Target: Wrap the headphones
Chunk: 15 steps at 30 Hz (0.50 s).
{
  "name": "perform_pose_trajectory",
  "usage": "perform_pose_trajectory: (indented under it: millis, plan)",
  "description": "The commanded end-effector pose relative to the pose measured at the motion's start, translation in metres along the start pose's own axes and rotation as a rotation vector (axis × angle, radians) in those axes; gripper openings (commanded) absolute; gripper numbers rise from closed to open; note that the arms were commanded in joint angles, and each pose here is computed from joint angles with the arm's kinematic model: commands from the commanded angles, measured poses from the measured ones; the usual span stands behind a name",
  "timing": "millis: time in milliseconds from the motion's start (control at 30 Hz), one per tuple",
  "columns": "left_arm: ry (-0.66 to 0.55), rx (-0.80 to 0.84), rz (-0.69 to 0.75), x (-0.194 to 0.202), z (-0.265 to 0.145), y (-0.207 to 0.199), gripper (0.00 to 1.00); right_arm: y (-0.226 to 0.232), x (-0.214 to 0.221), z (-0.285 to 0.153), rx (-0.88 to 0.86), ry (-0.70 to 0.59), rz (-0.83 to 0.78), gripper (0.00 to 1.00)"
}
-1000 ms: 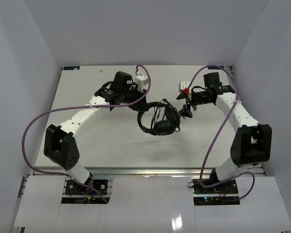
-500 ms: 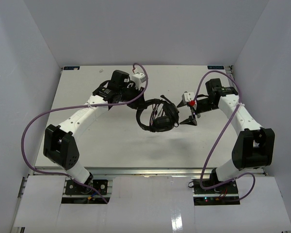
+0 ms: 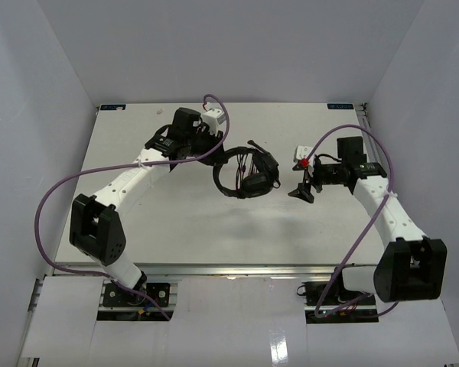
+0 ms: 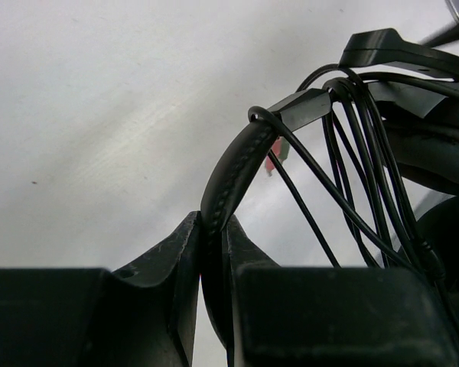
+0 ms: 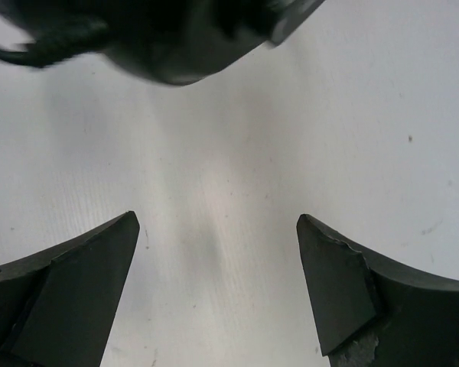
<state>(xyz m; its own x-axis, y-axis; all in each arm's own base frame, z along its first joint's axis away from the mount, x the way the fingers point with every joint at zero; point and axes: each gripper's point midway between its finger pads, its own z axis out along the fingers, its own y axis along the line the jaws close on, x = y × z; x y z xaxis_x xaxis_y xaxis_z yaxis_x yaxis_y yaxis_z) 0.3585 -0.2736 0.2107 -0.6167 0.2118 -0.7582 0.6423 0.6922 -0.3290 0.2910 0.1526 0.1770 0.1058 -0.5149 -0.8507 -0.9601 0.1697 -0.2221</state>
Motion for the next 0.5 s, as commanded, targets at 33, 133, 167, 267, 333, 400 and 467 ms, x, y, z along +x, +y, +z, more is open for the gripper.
perform_pose_trajectory:
  millis: [33,133,167,267,333,400,467]
  plan:
    - [-0.137,-0.193,-0.070,-0.027,0.027,0.067,0.00,-0.024,-0.003,-0.022,0.298,0.002,0.152,0.90]
    - [-0.166,-0.281,-0.091,-0.029,0.042,0.102,0.00,-0.017,-0.002,-0.029,0.347,-0.016,0.157,0.90]
    - [-0.170,-0.304,-0.094,-0.028,0.046,0.110,0.00,-0.016,-0.001,-0.030,0.361,-0.014,0.165,0.90]
    - [-0.188,-0.373,-0.104,-0.025,0.062,0.139,0.00,-0.018,0.008,-0.034,0.413,0.003,0.220,0.90]
    - [-0.180,-0.400,-0.111,-0.016,0.069,0.151,0.00,-0.018,0.011,-0.035,0.427,0.008,0.252,0.90]
    - [-0.182,-0.421,-0.113,-0.008,0.073,0.160,0.00,-0.016,0.013,-0.034,0.429,0.002,0.261,0.90]
    - [-0.165,-0.436,-0.123,0.005,0.079,0.168,0.06,-0.014,0.011,-0.035,0.438,-0.015,0.259,0.90]
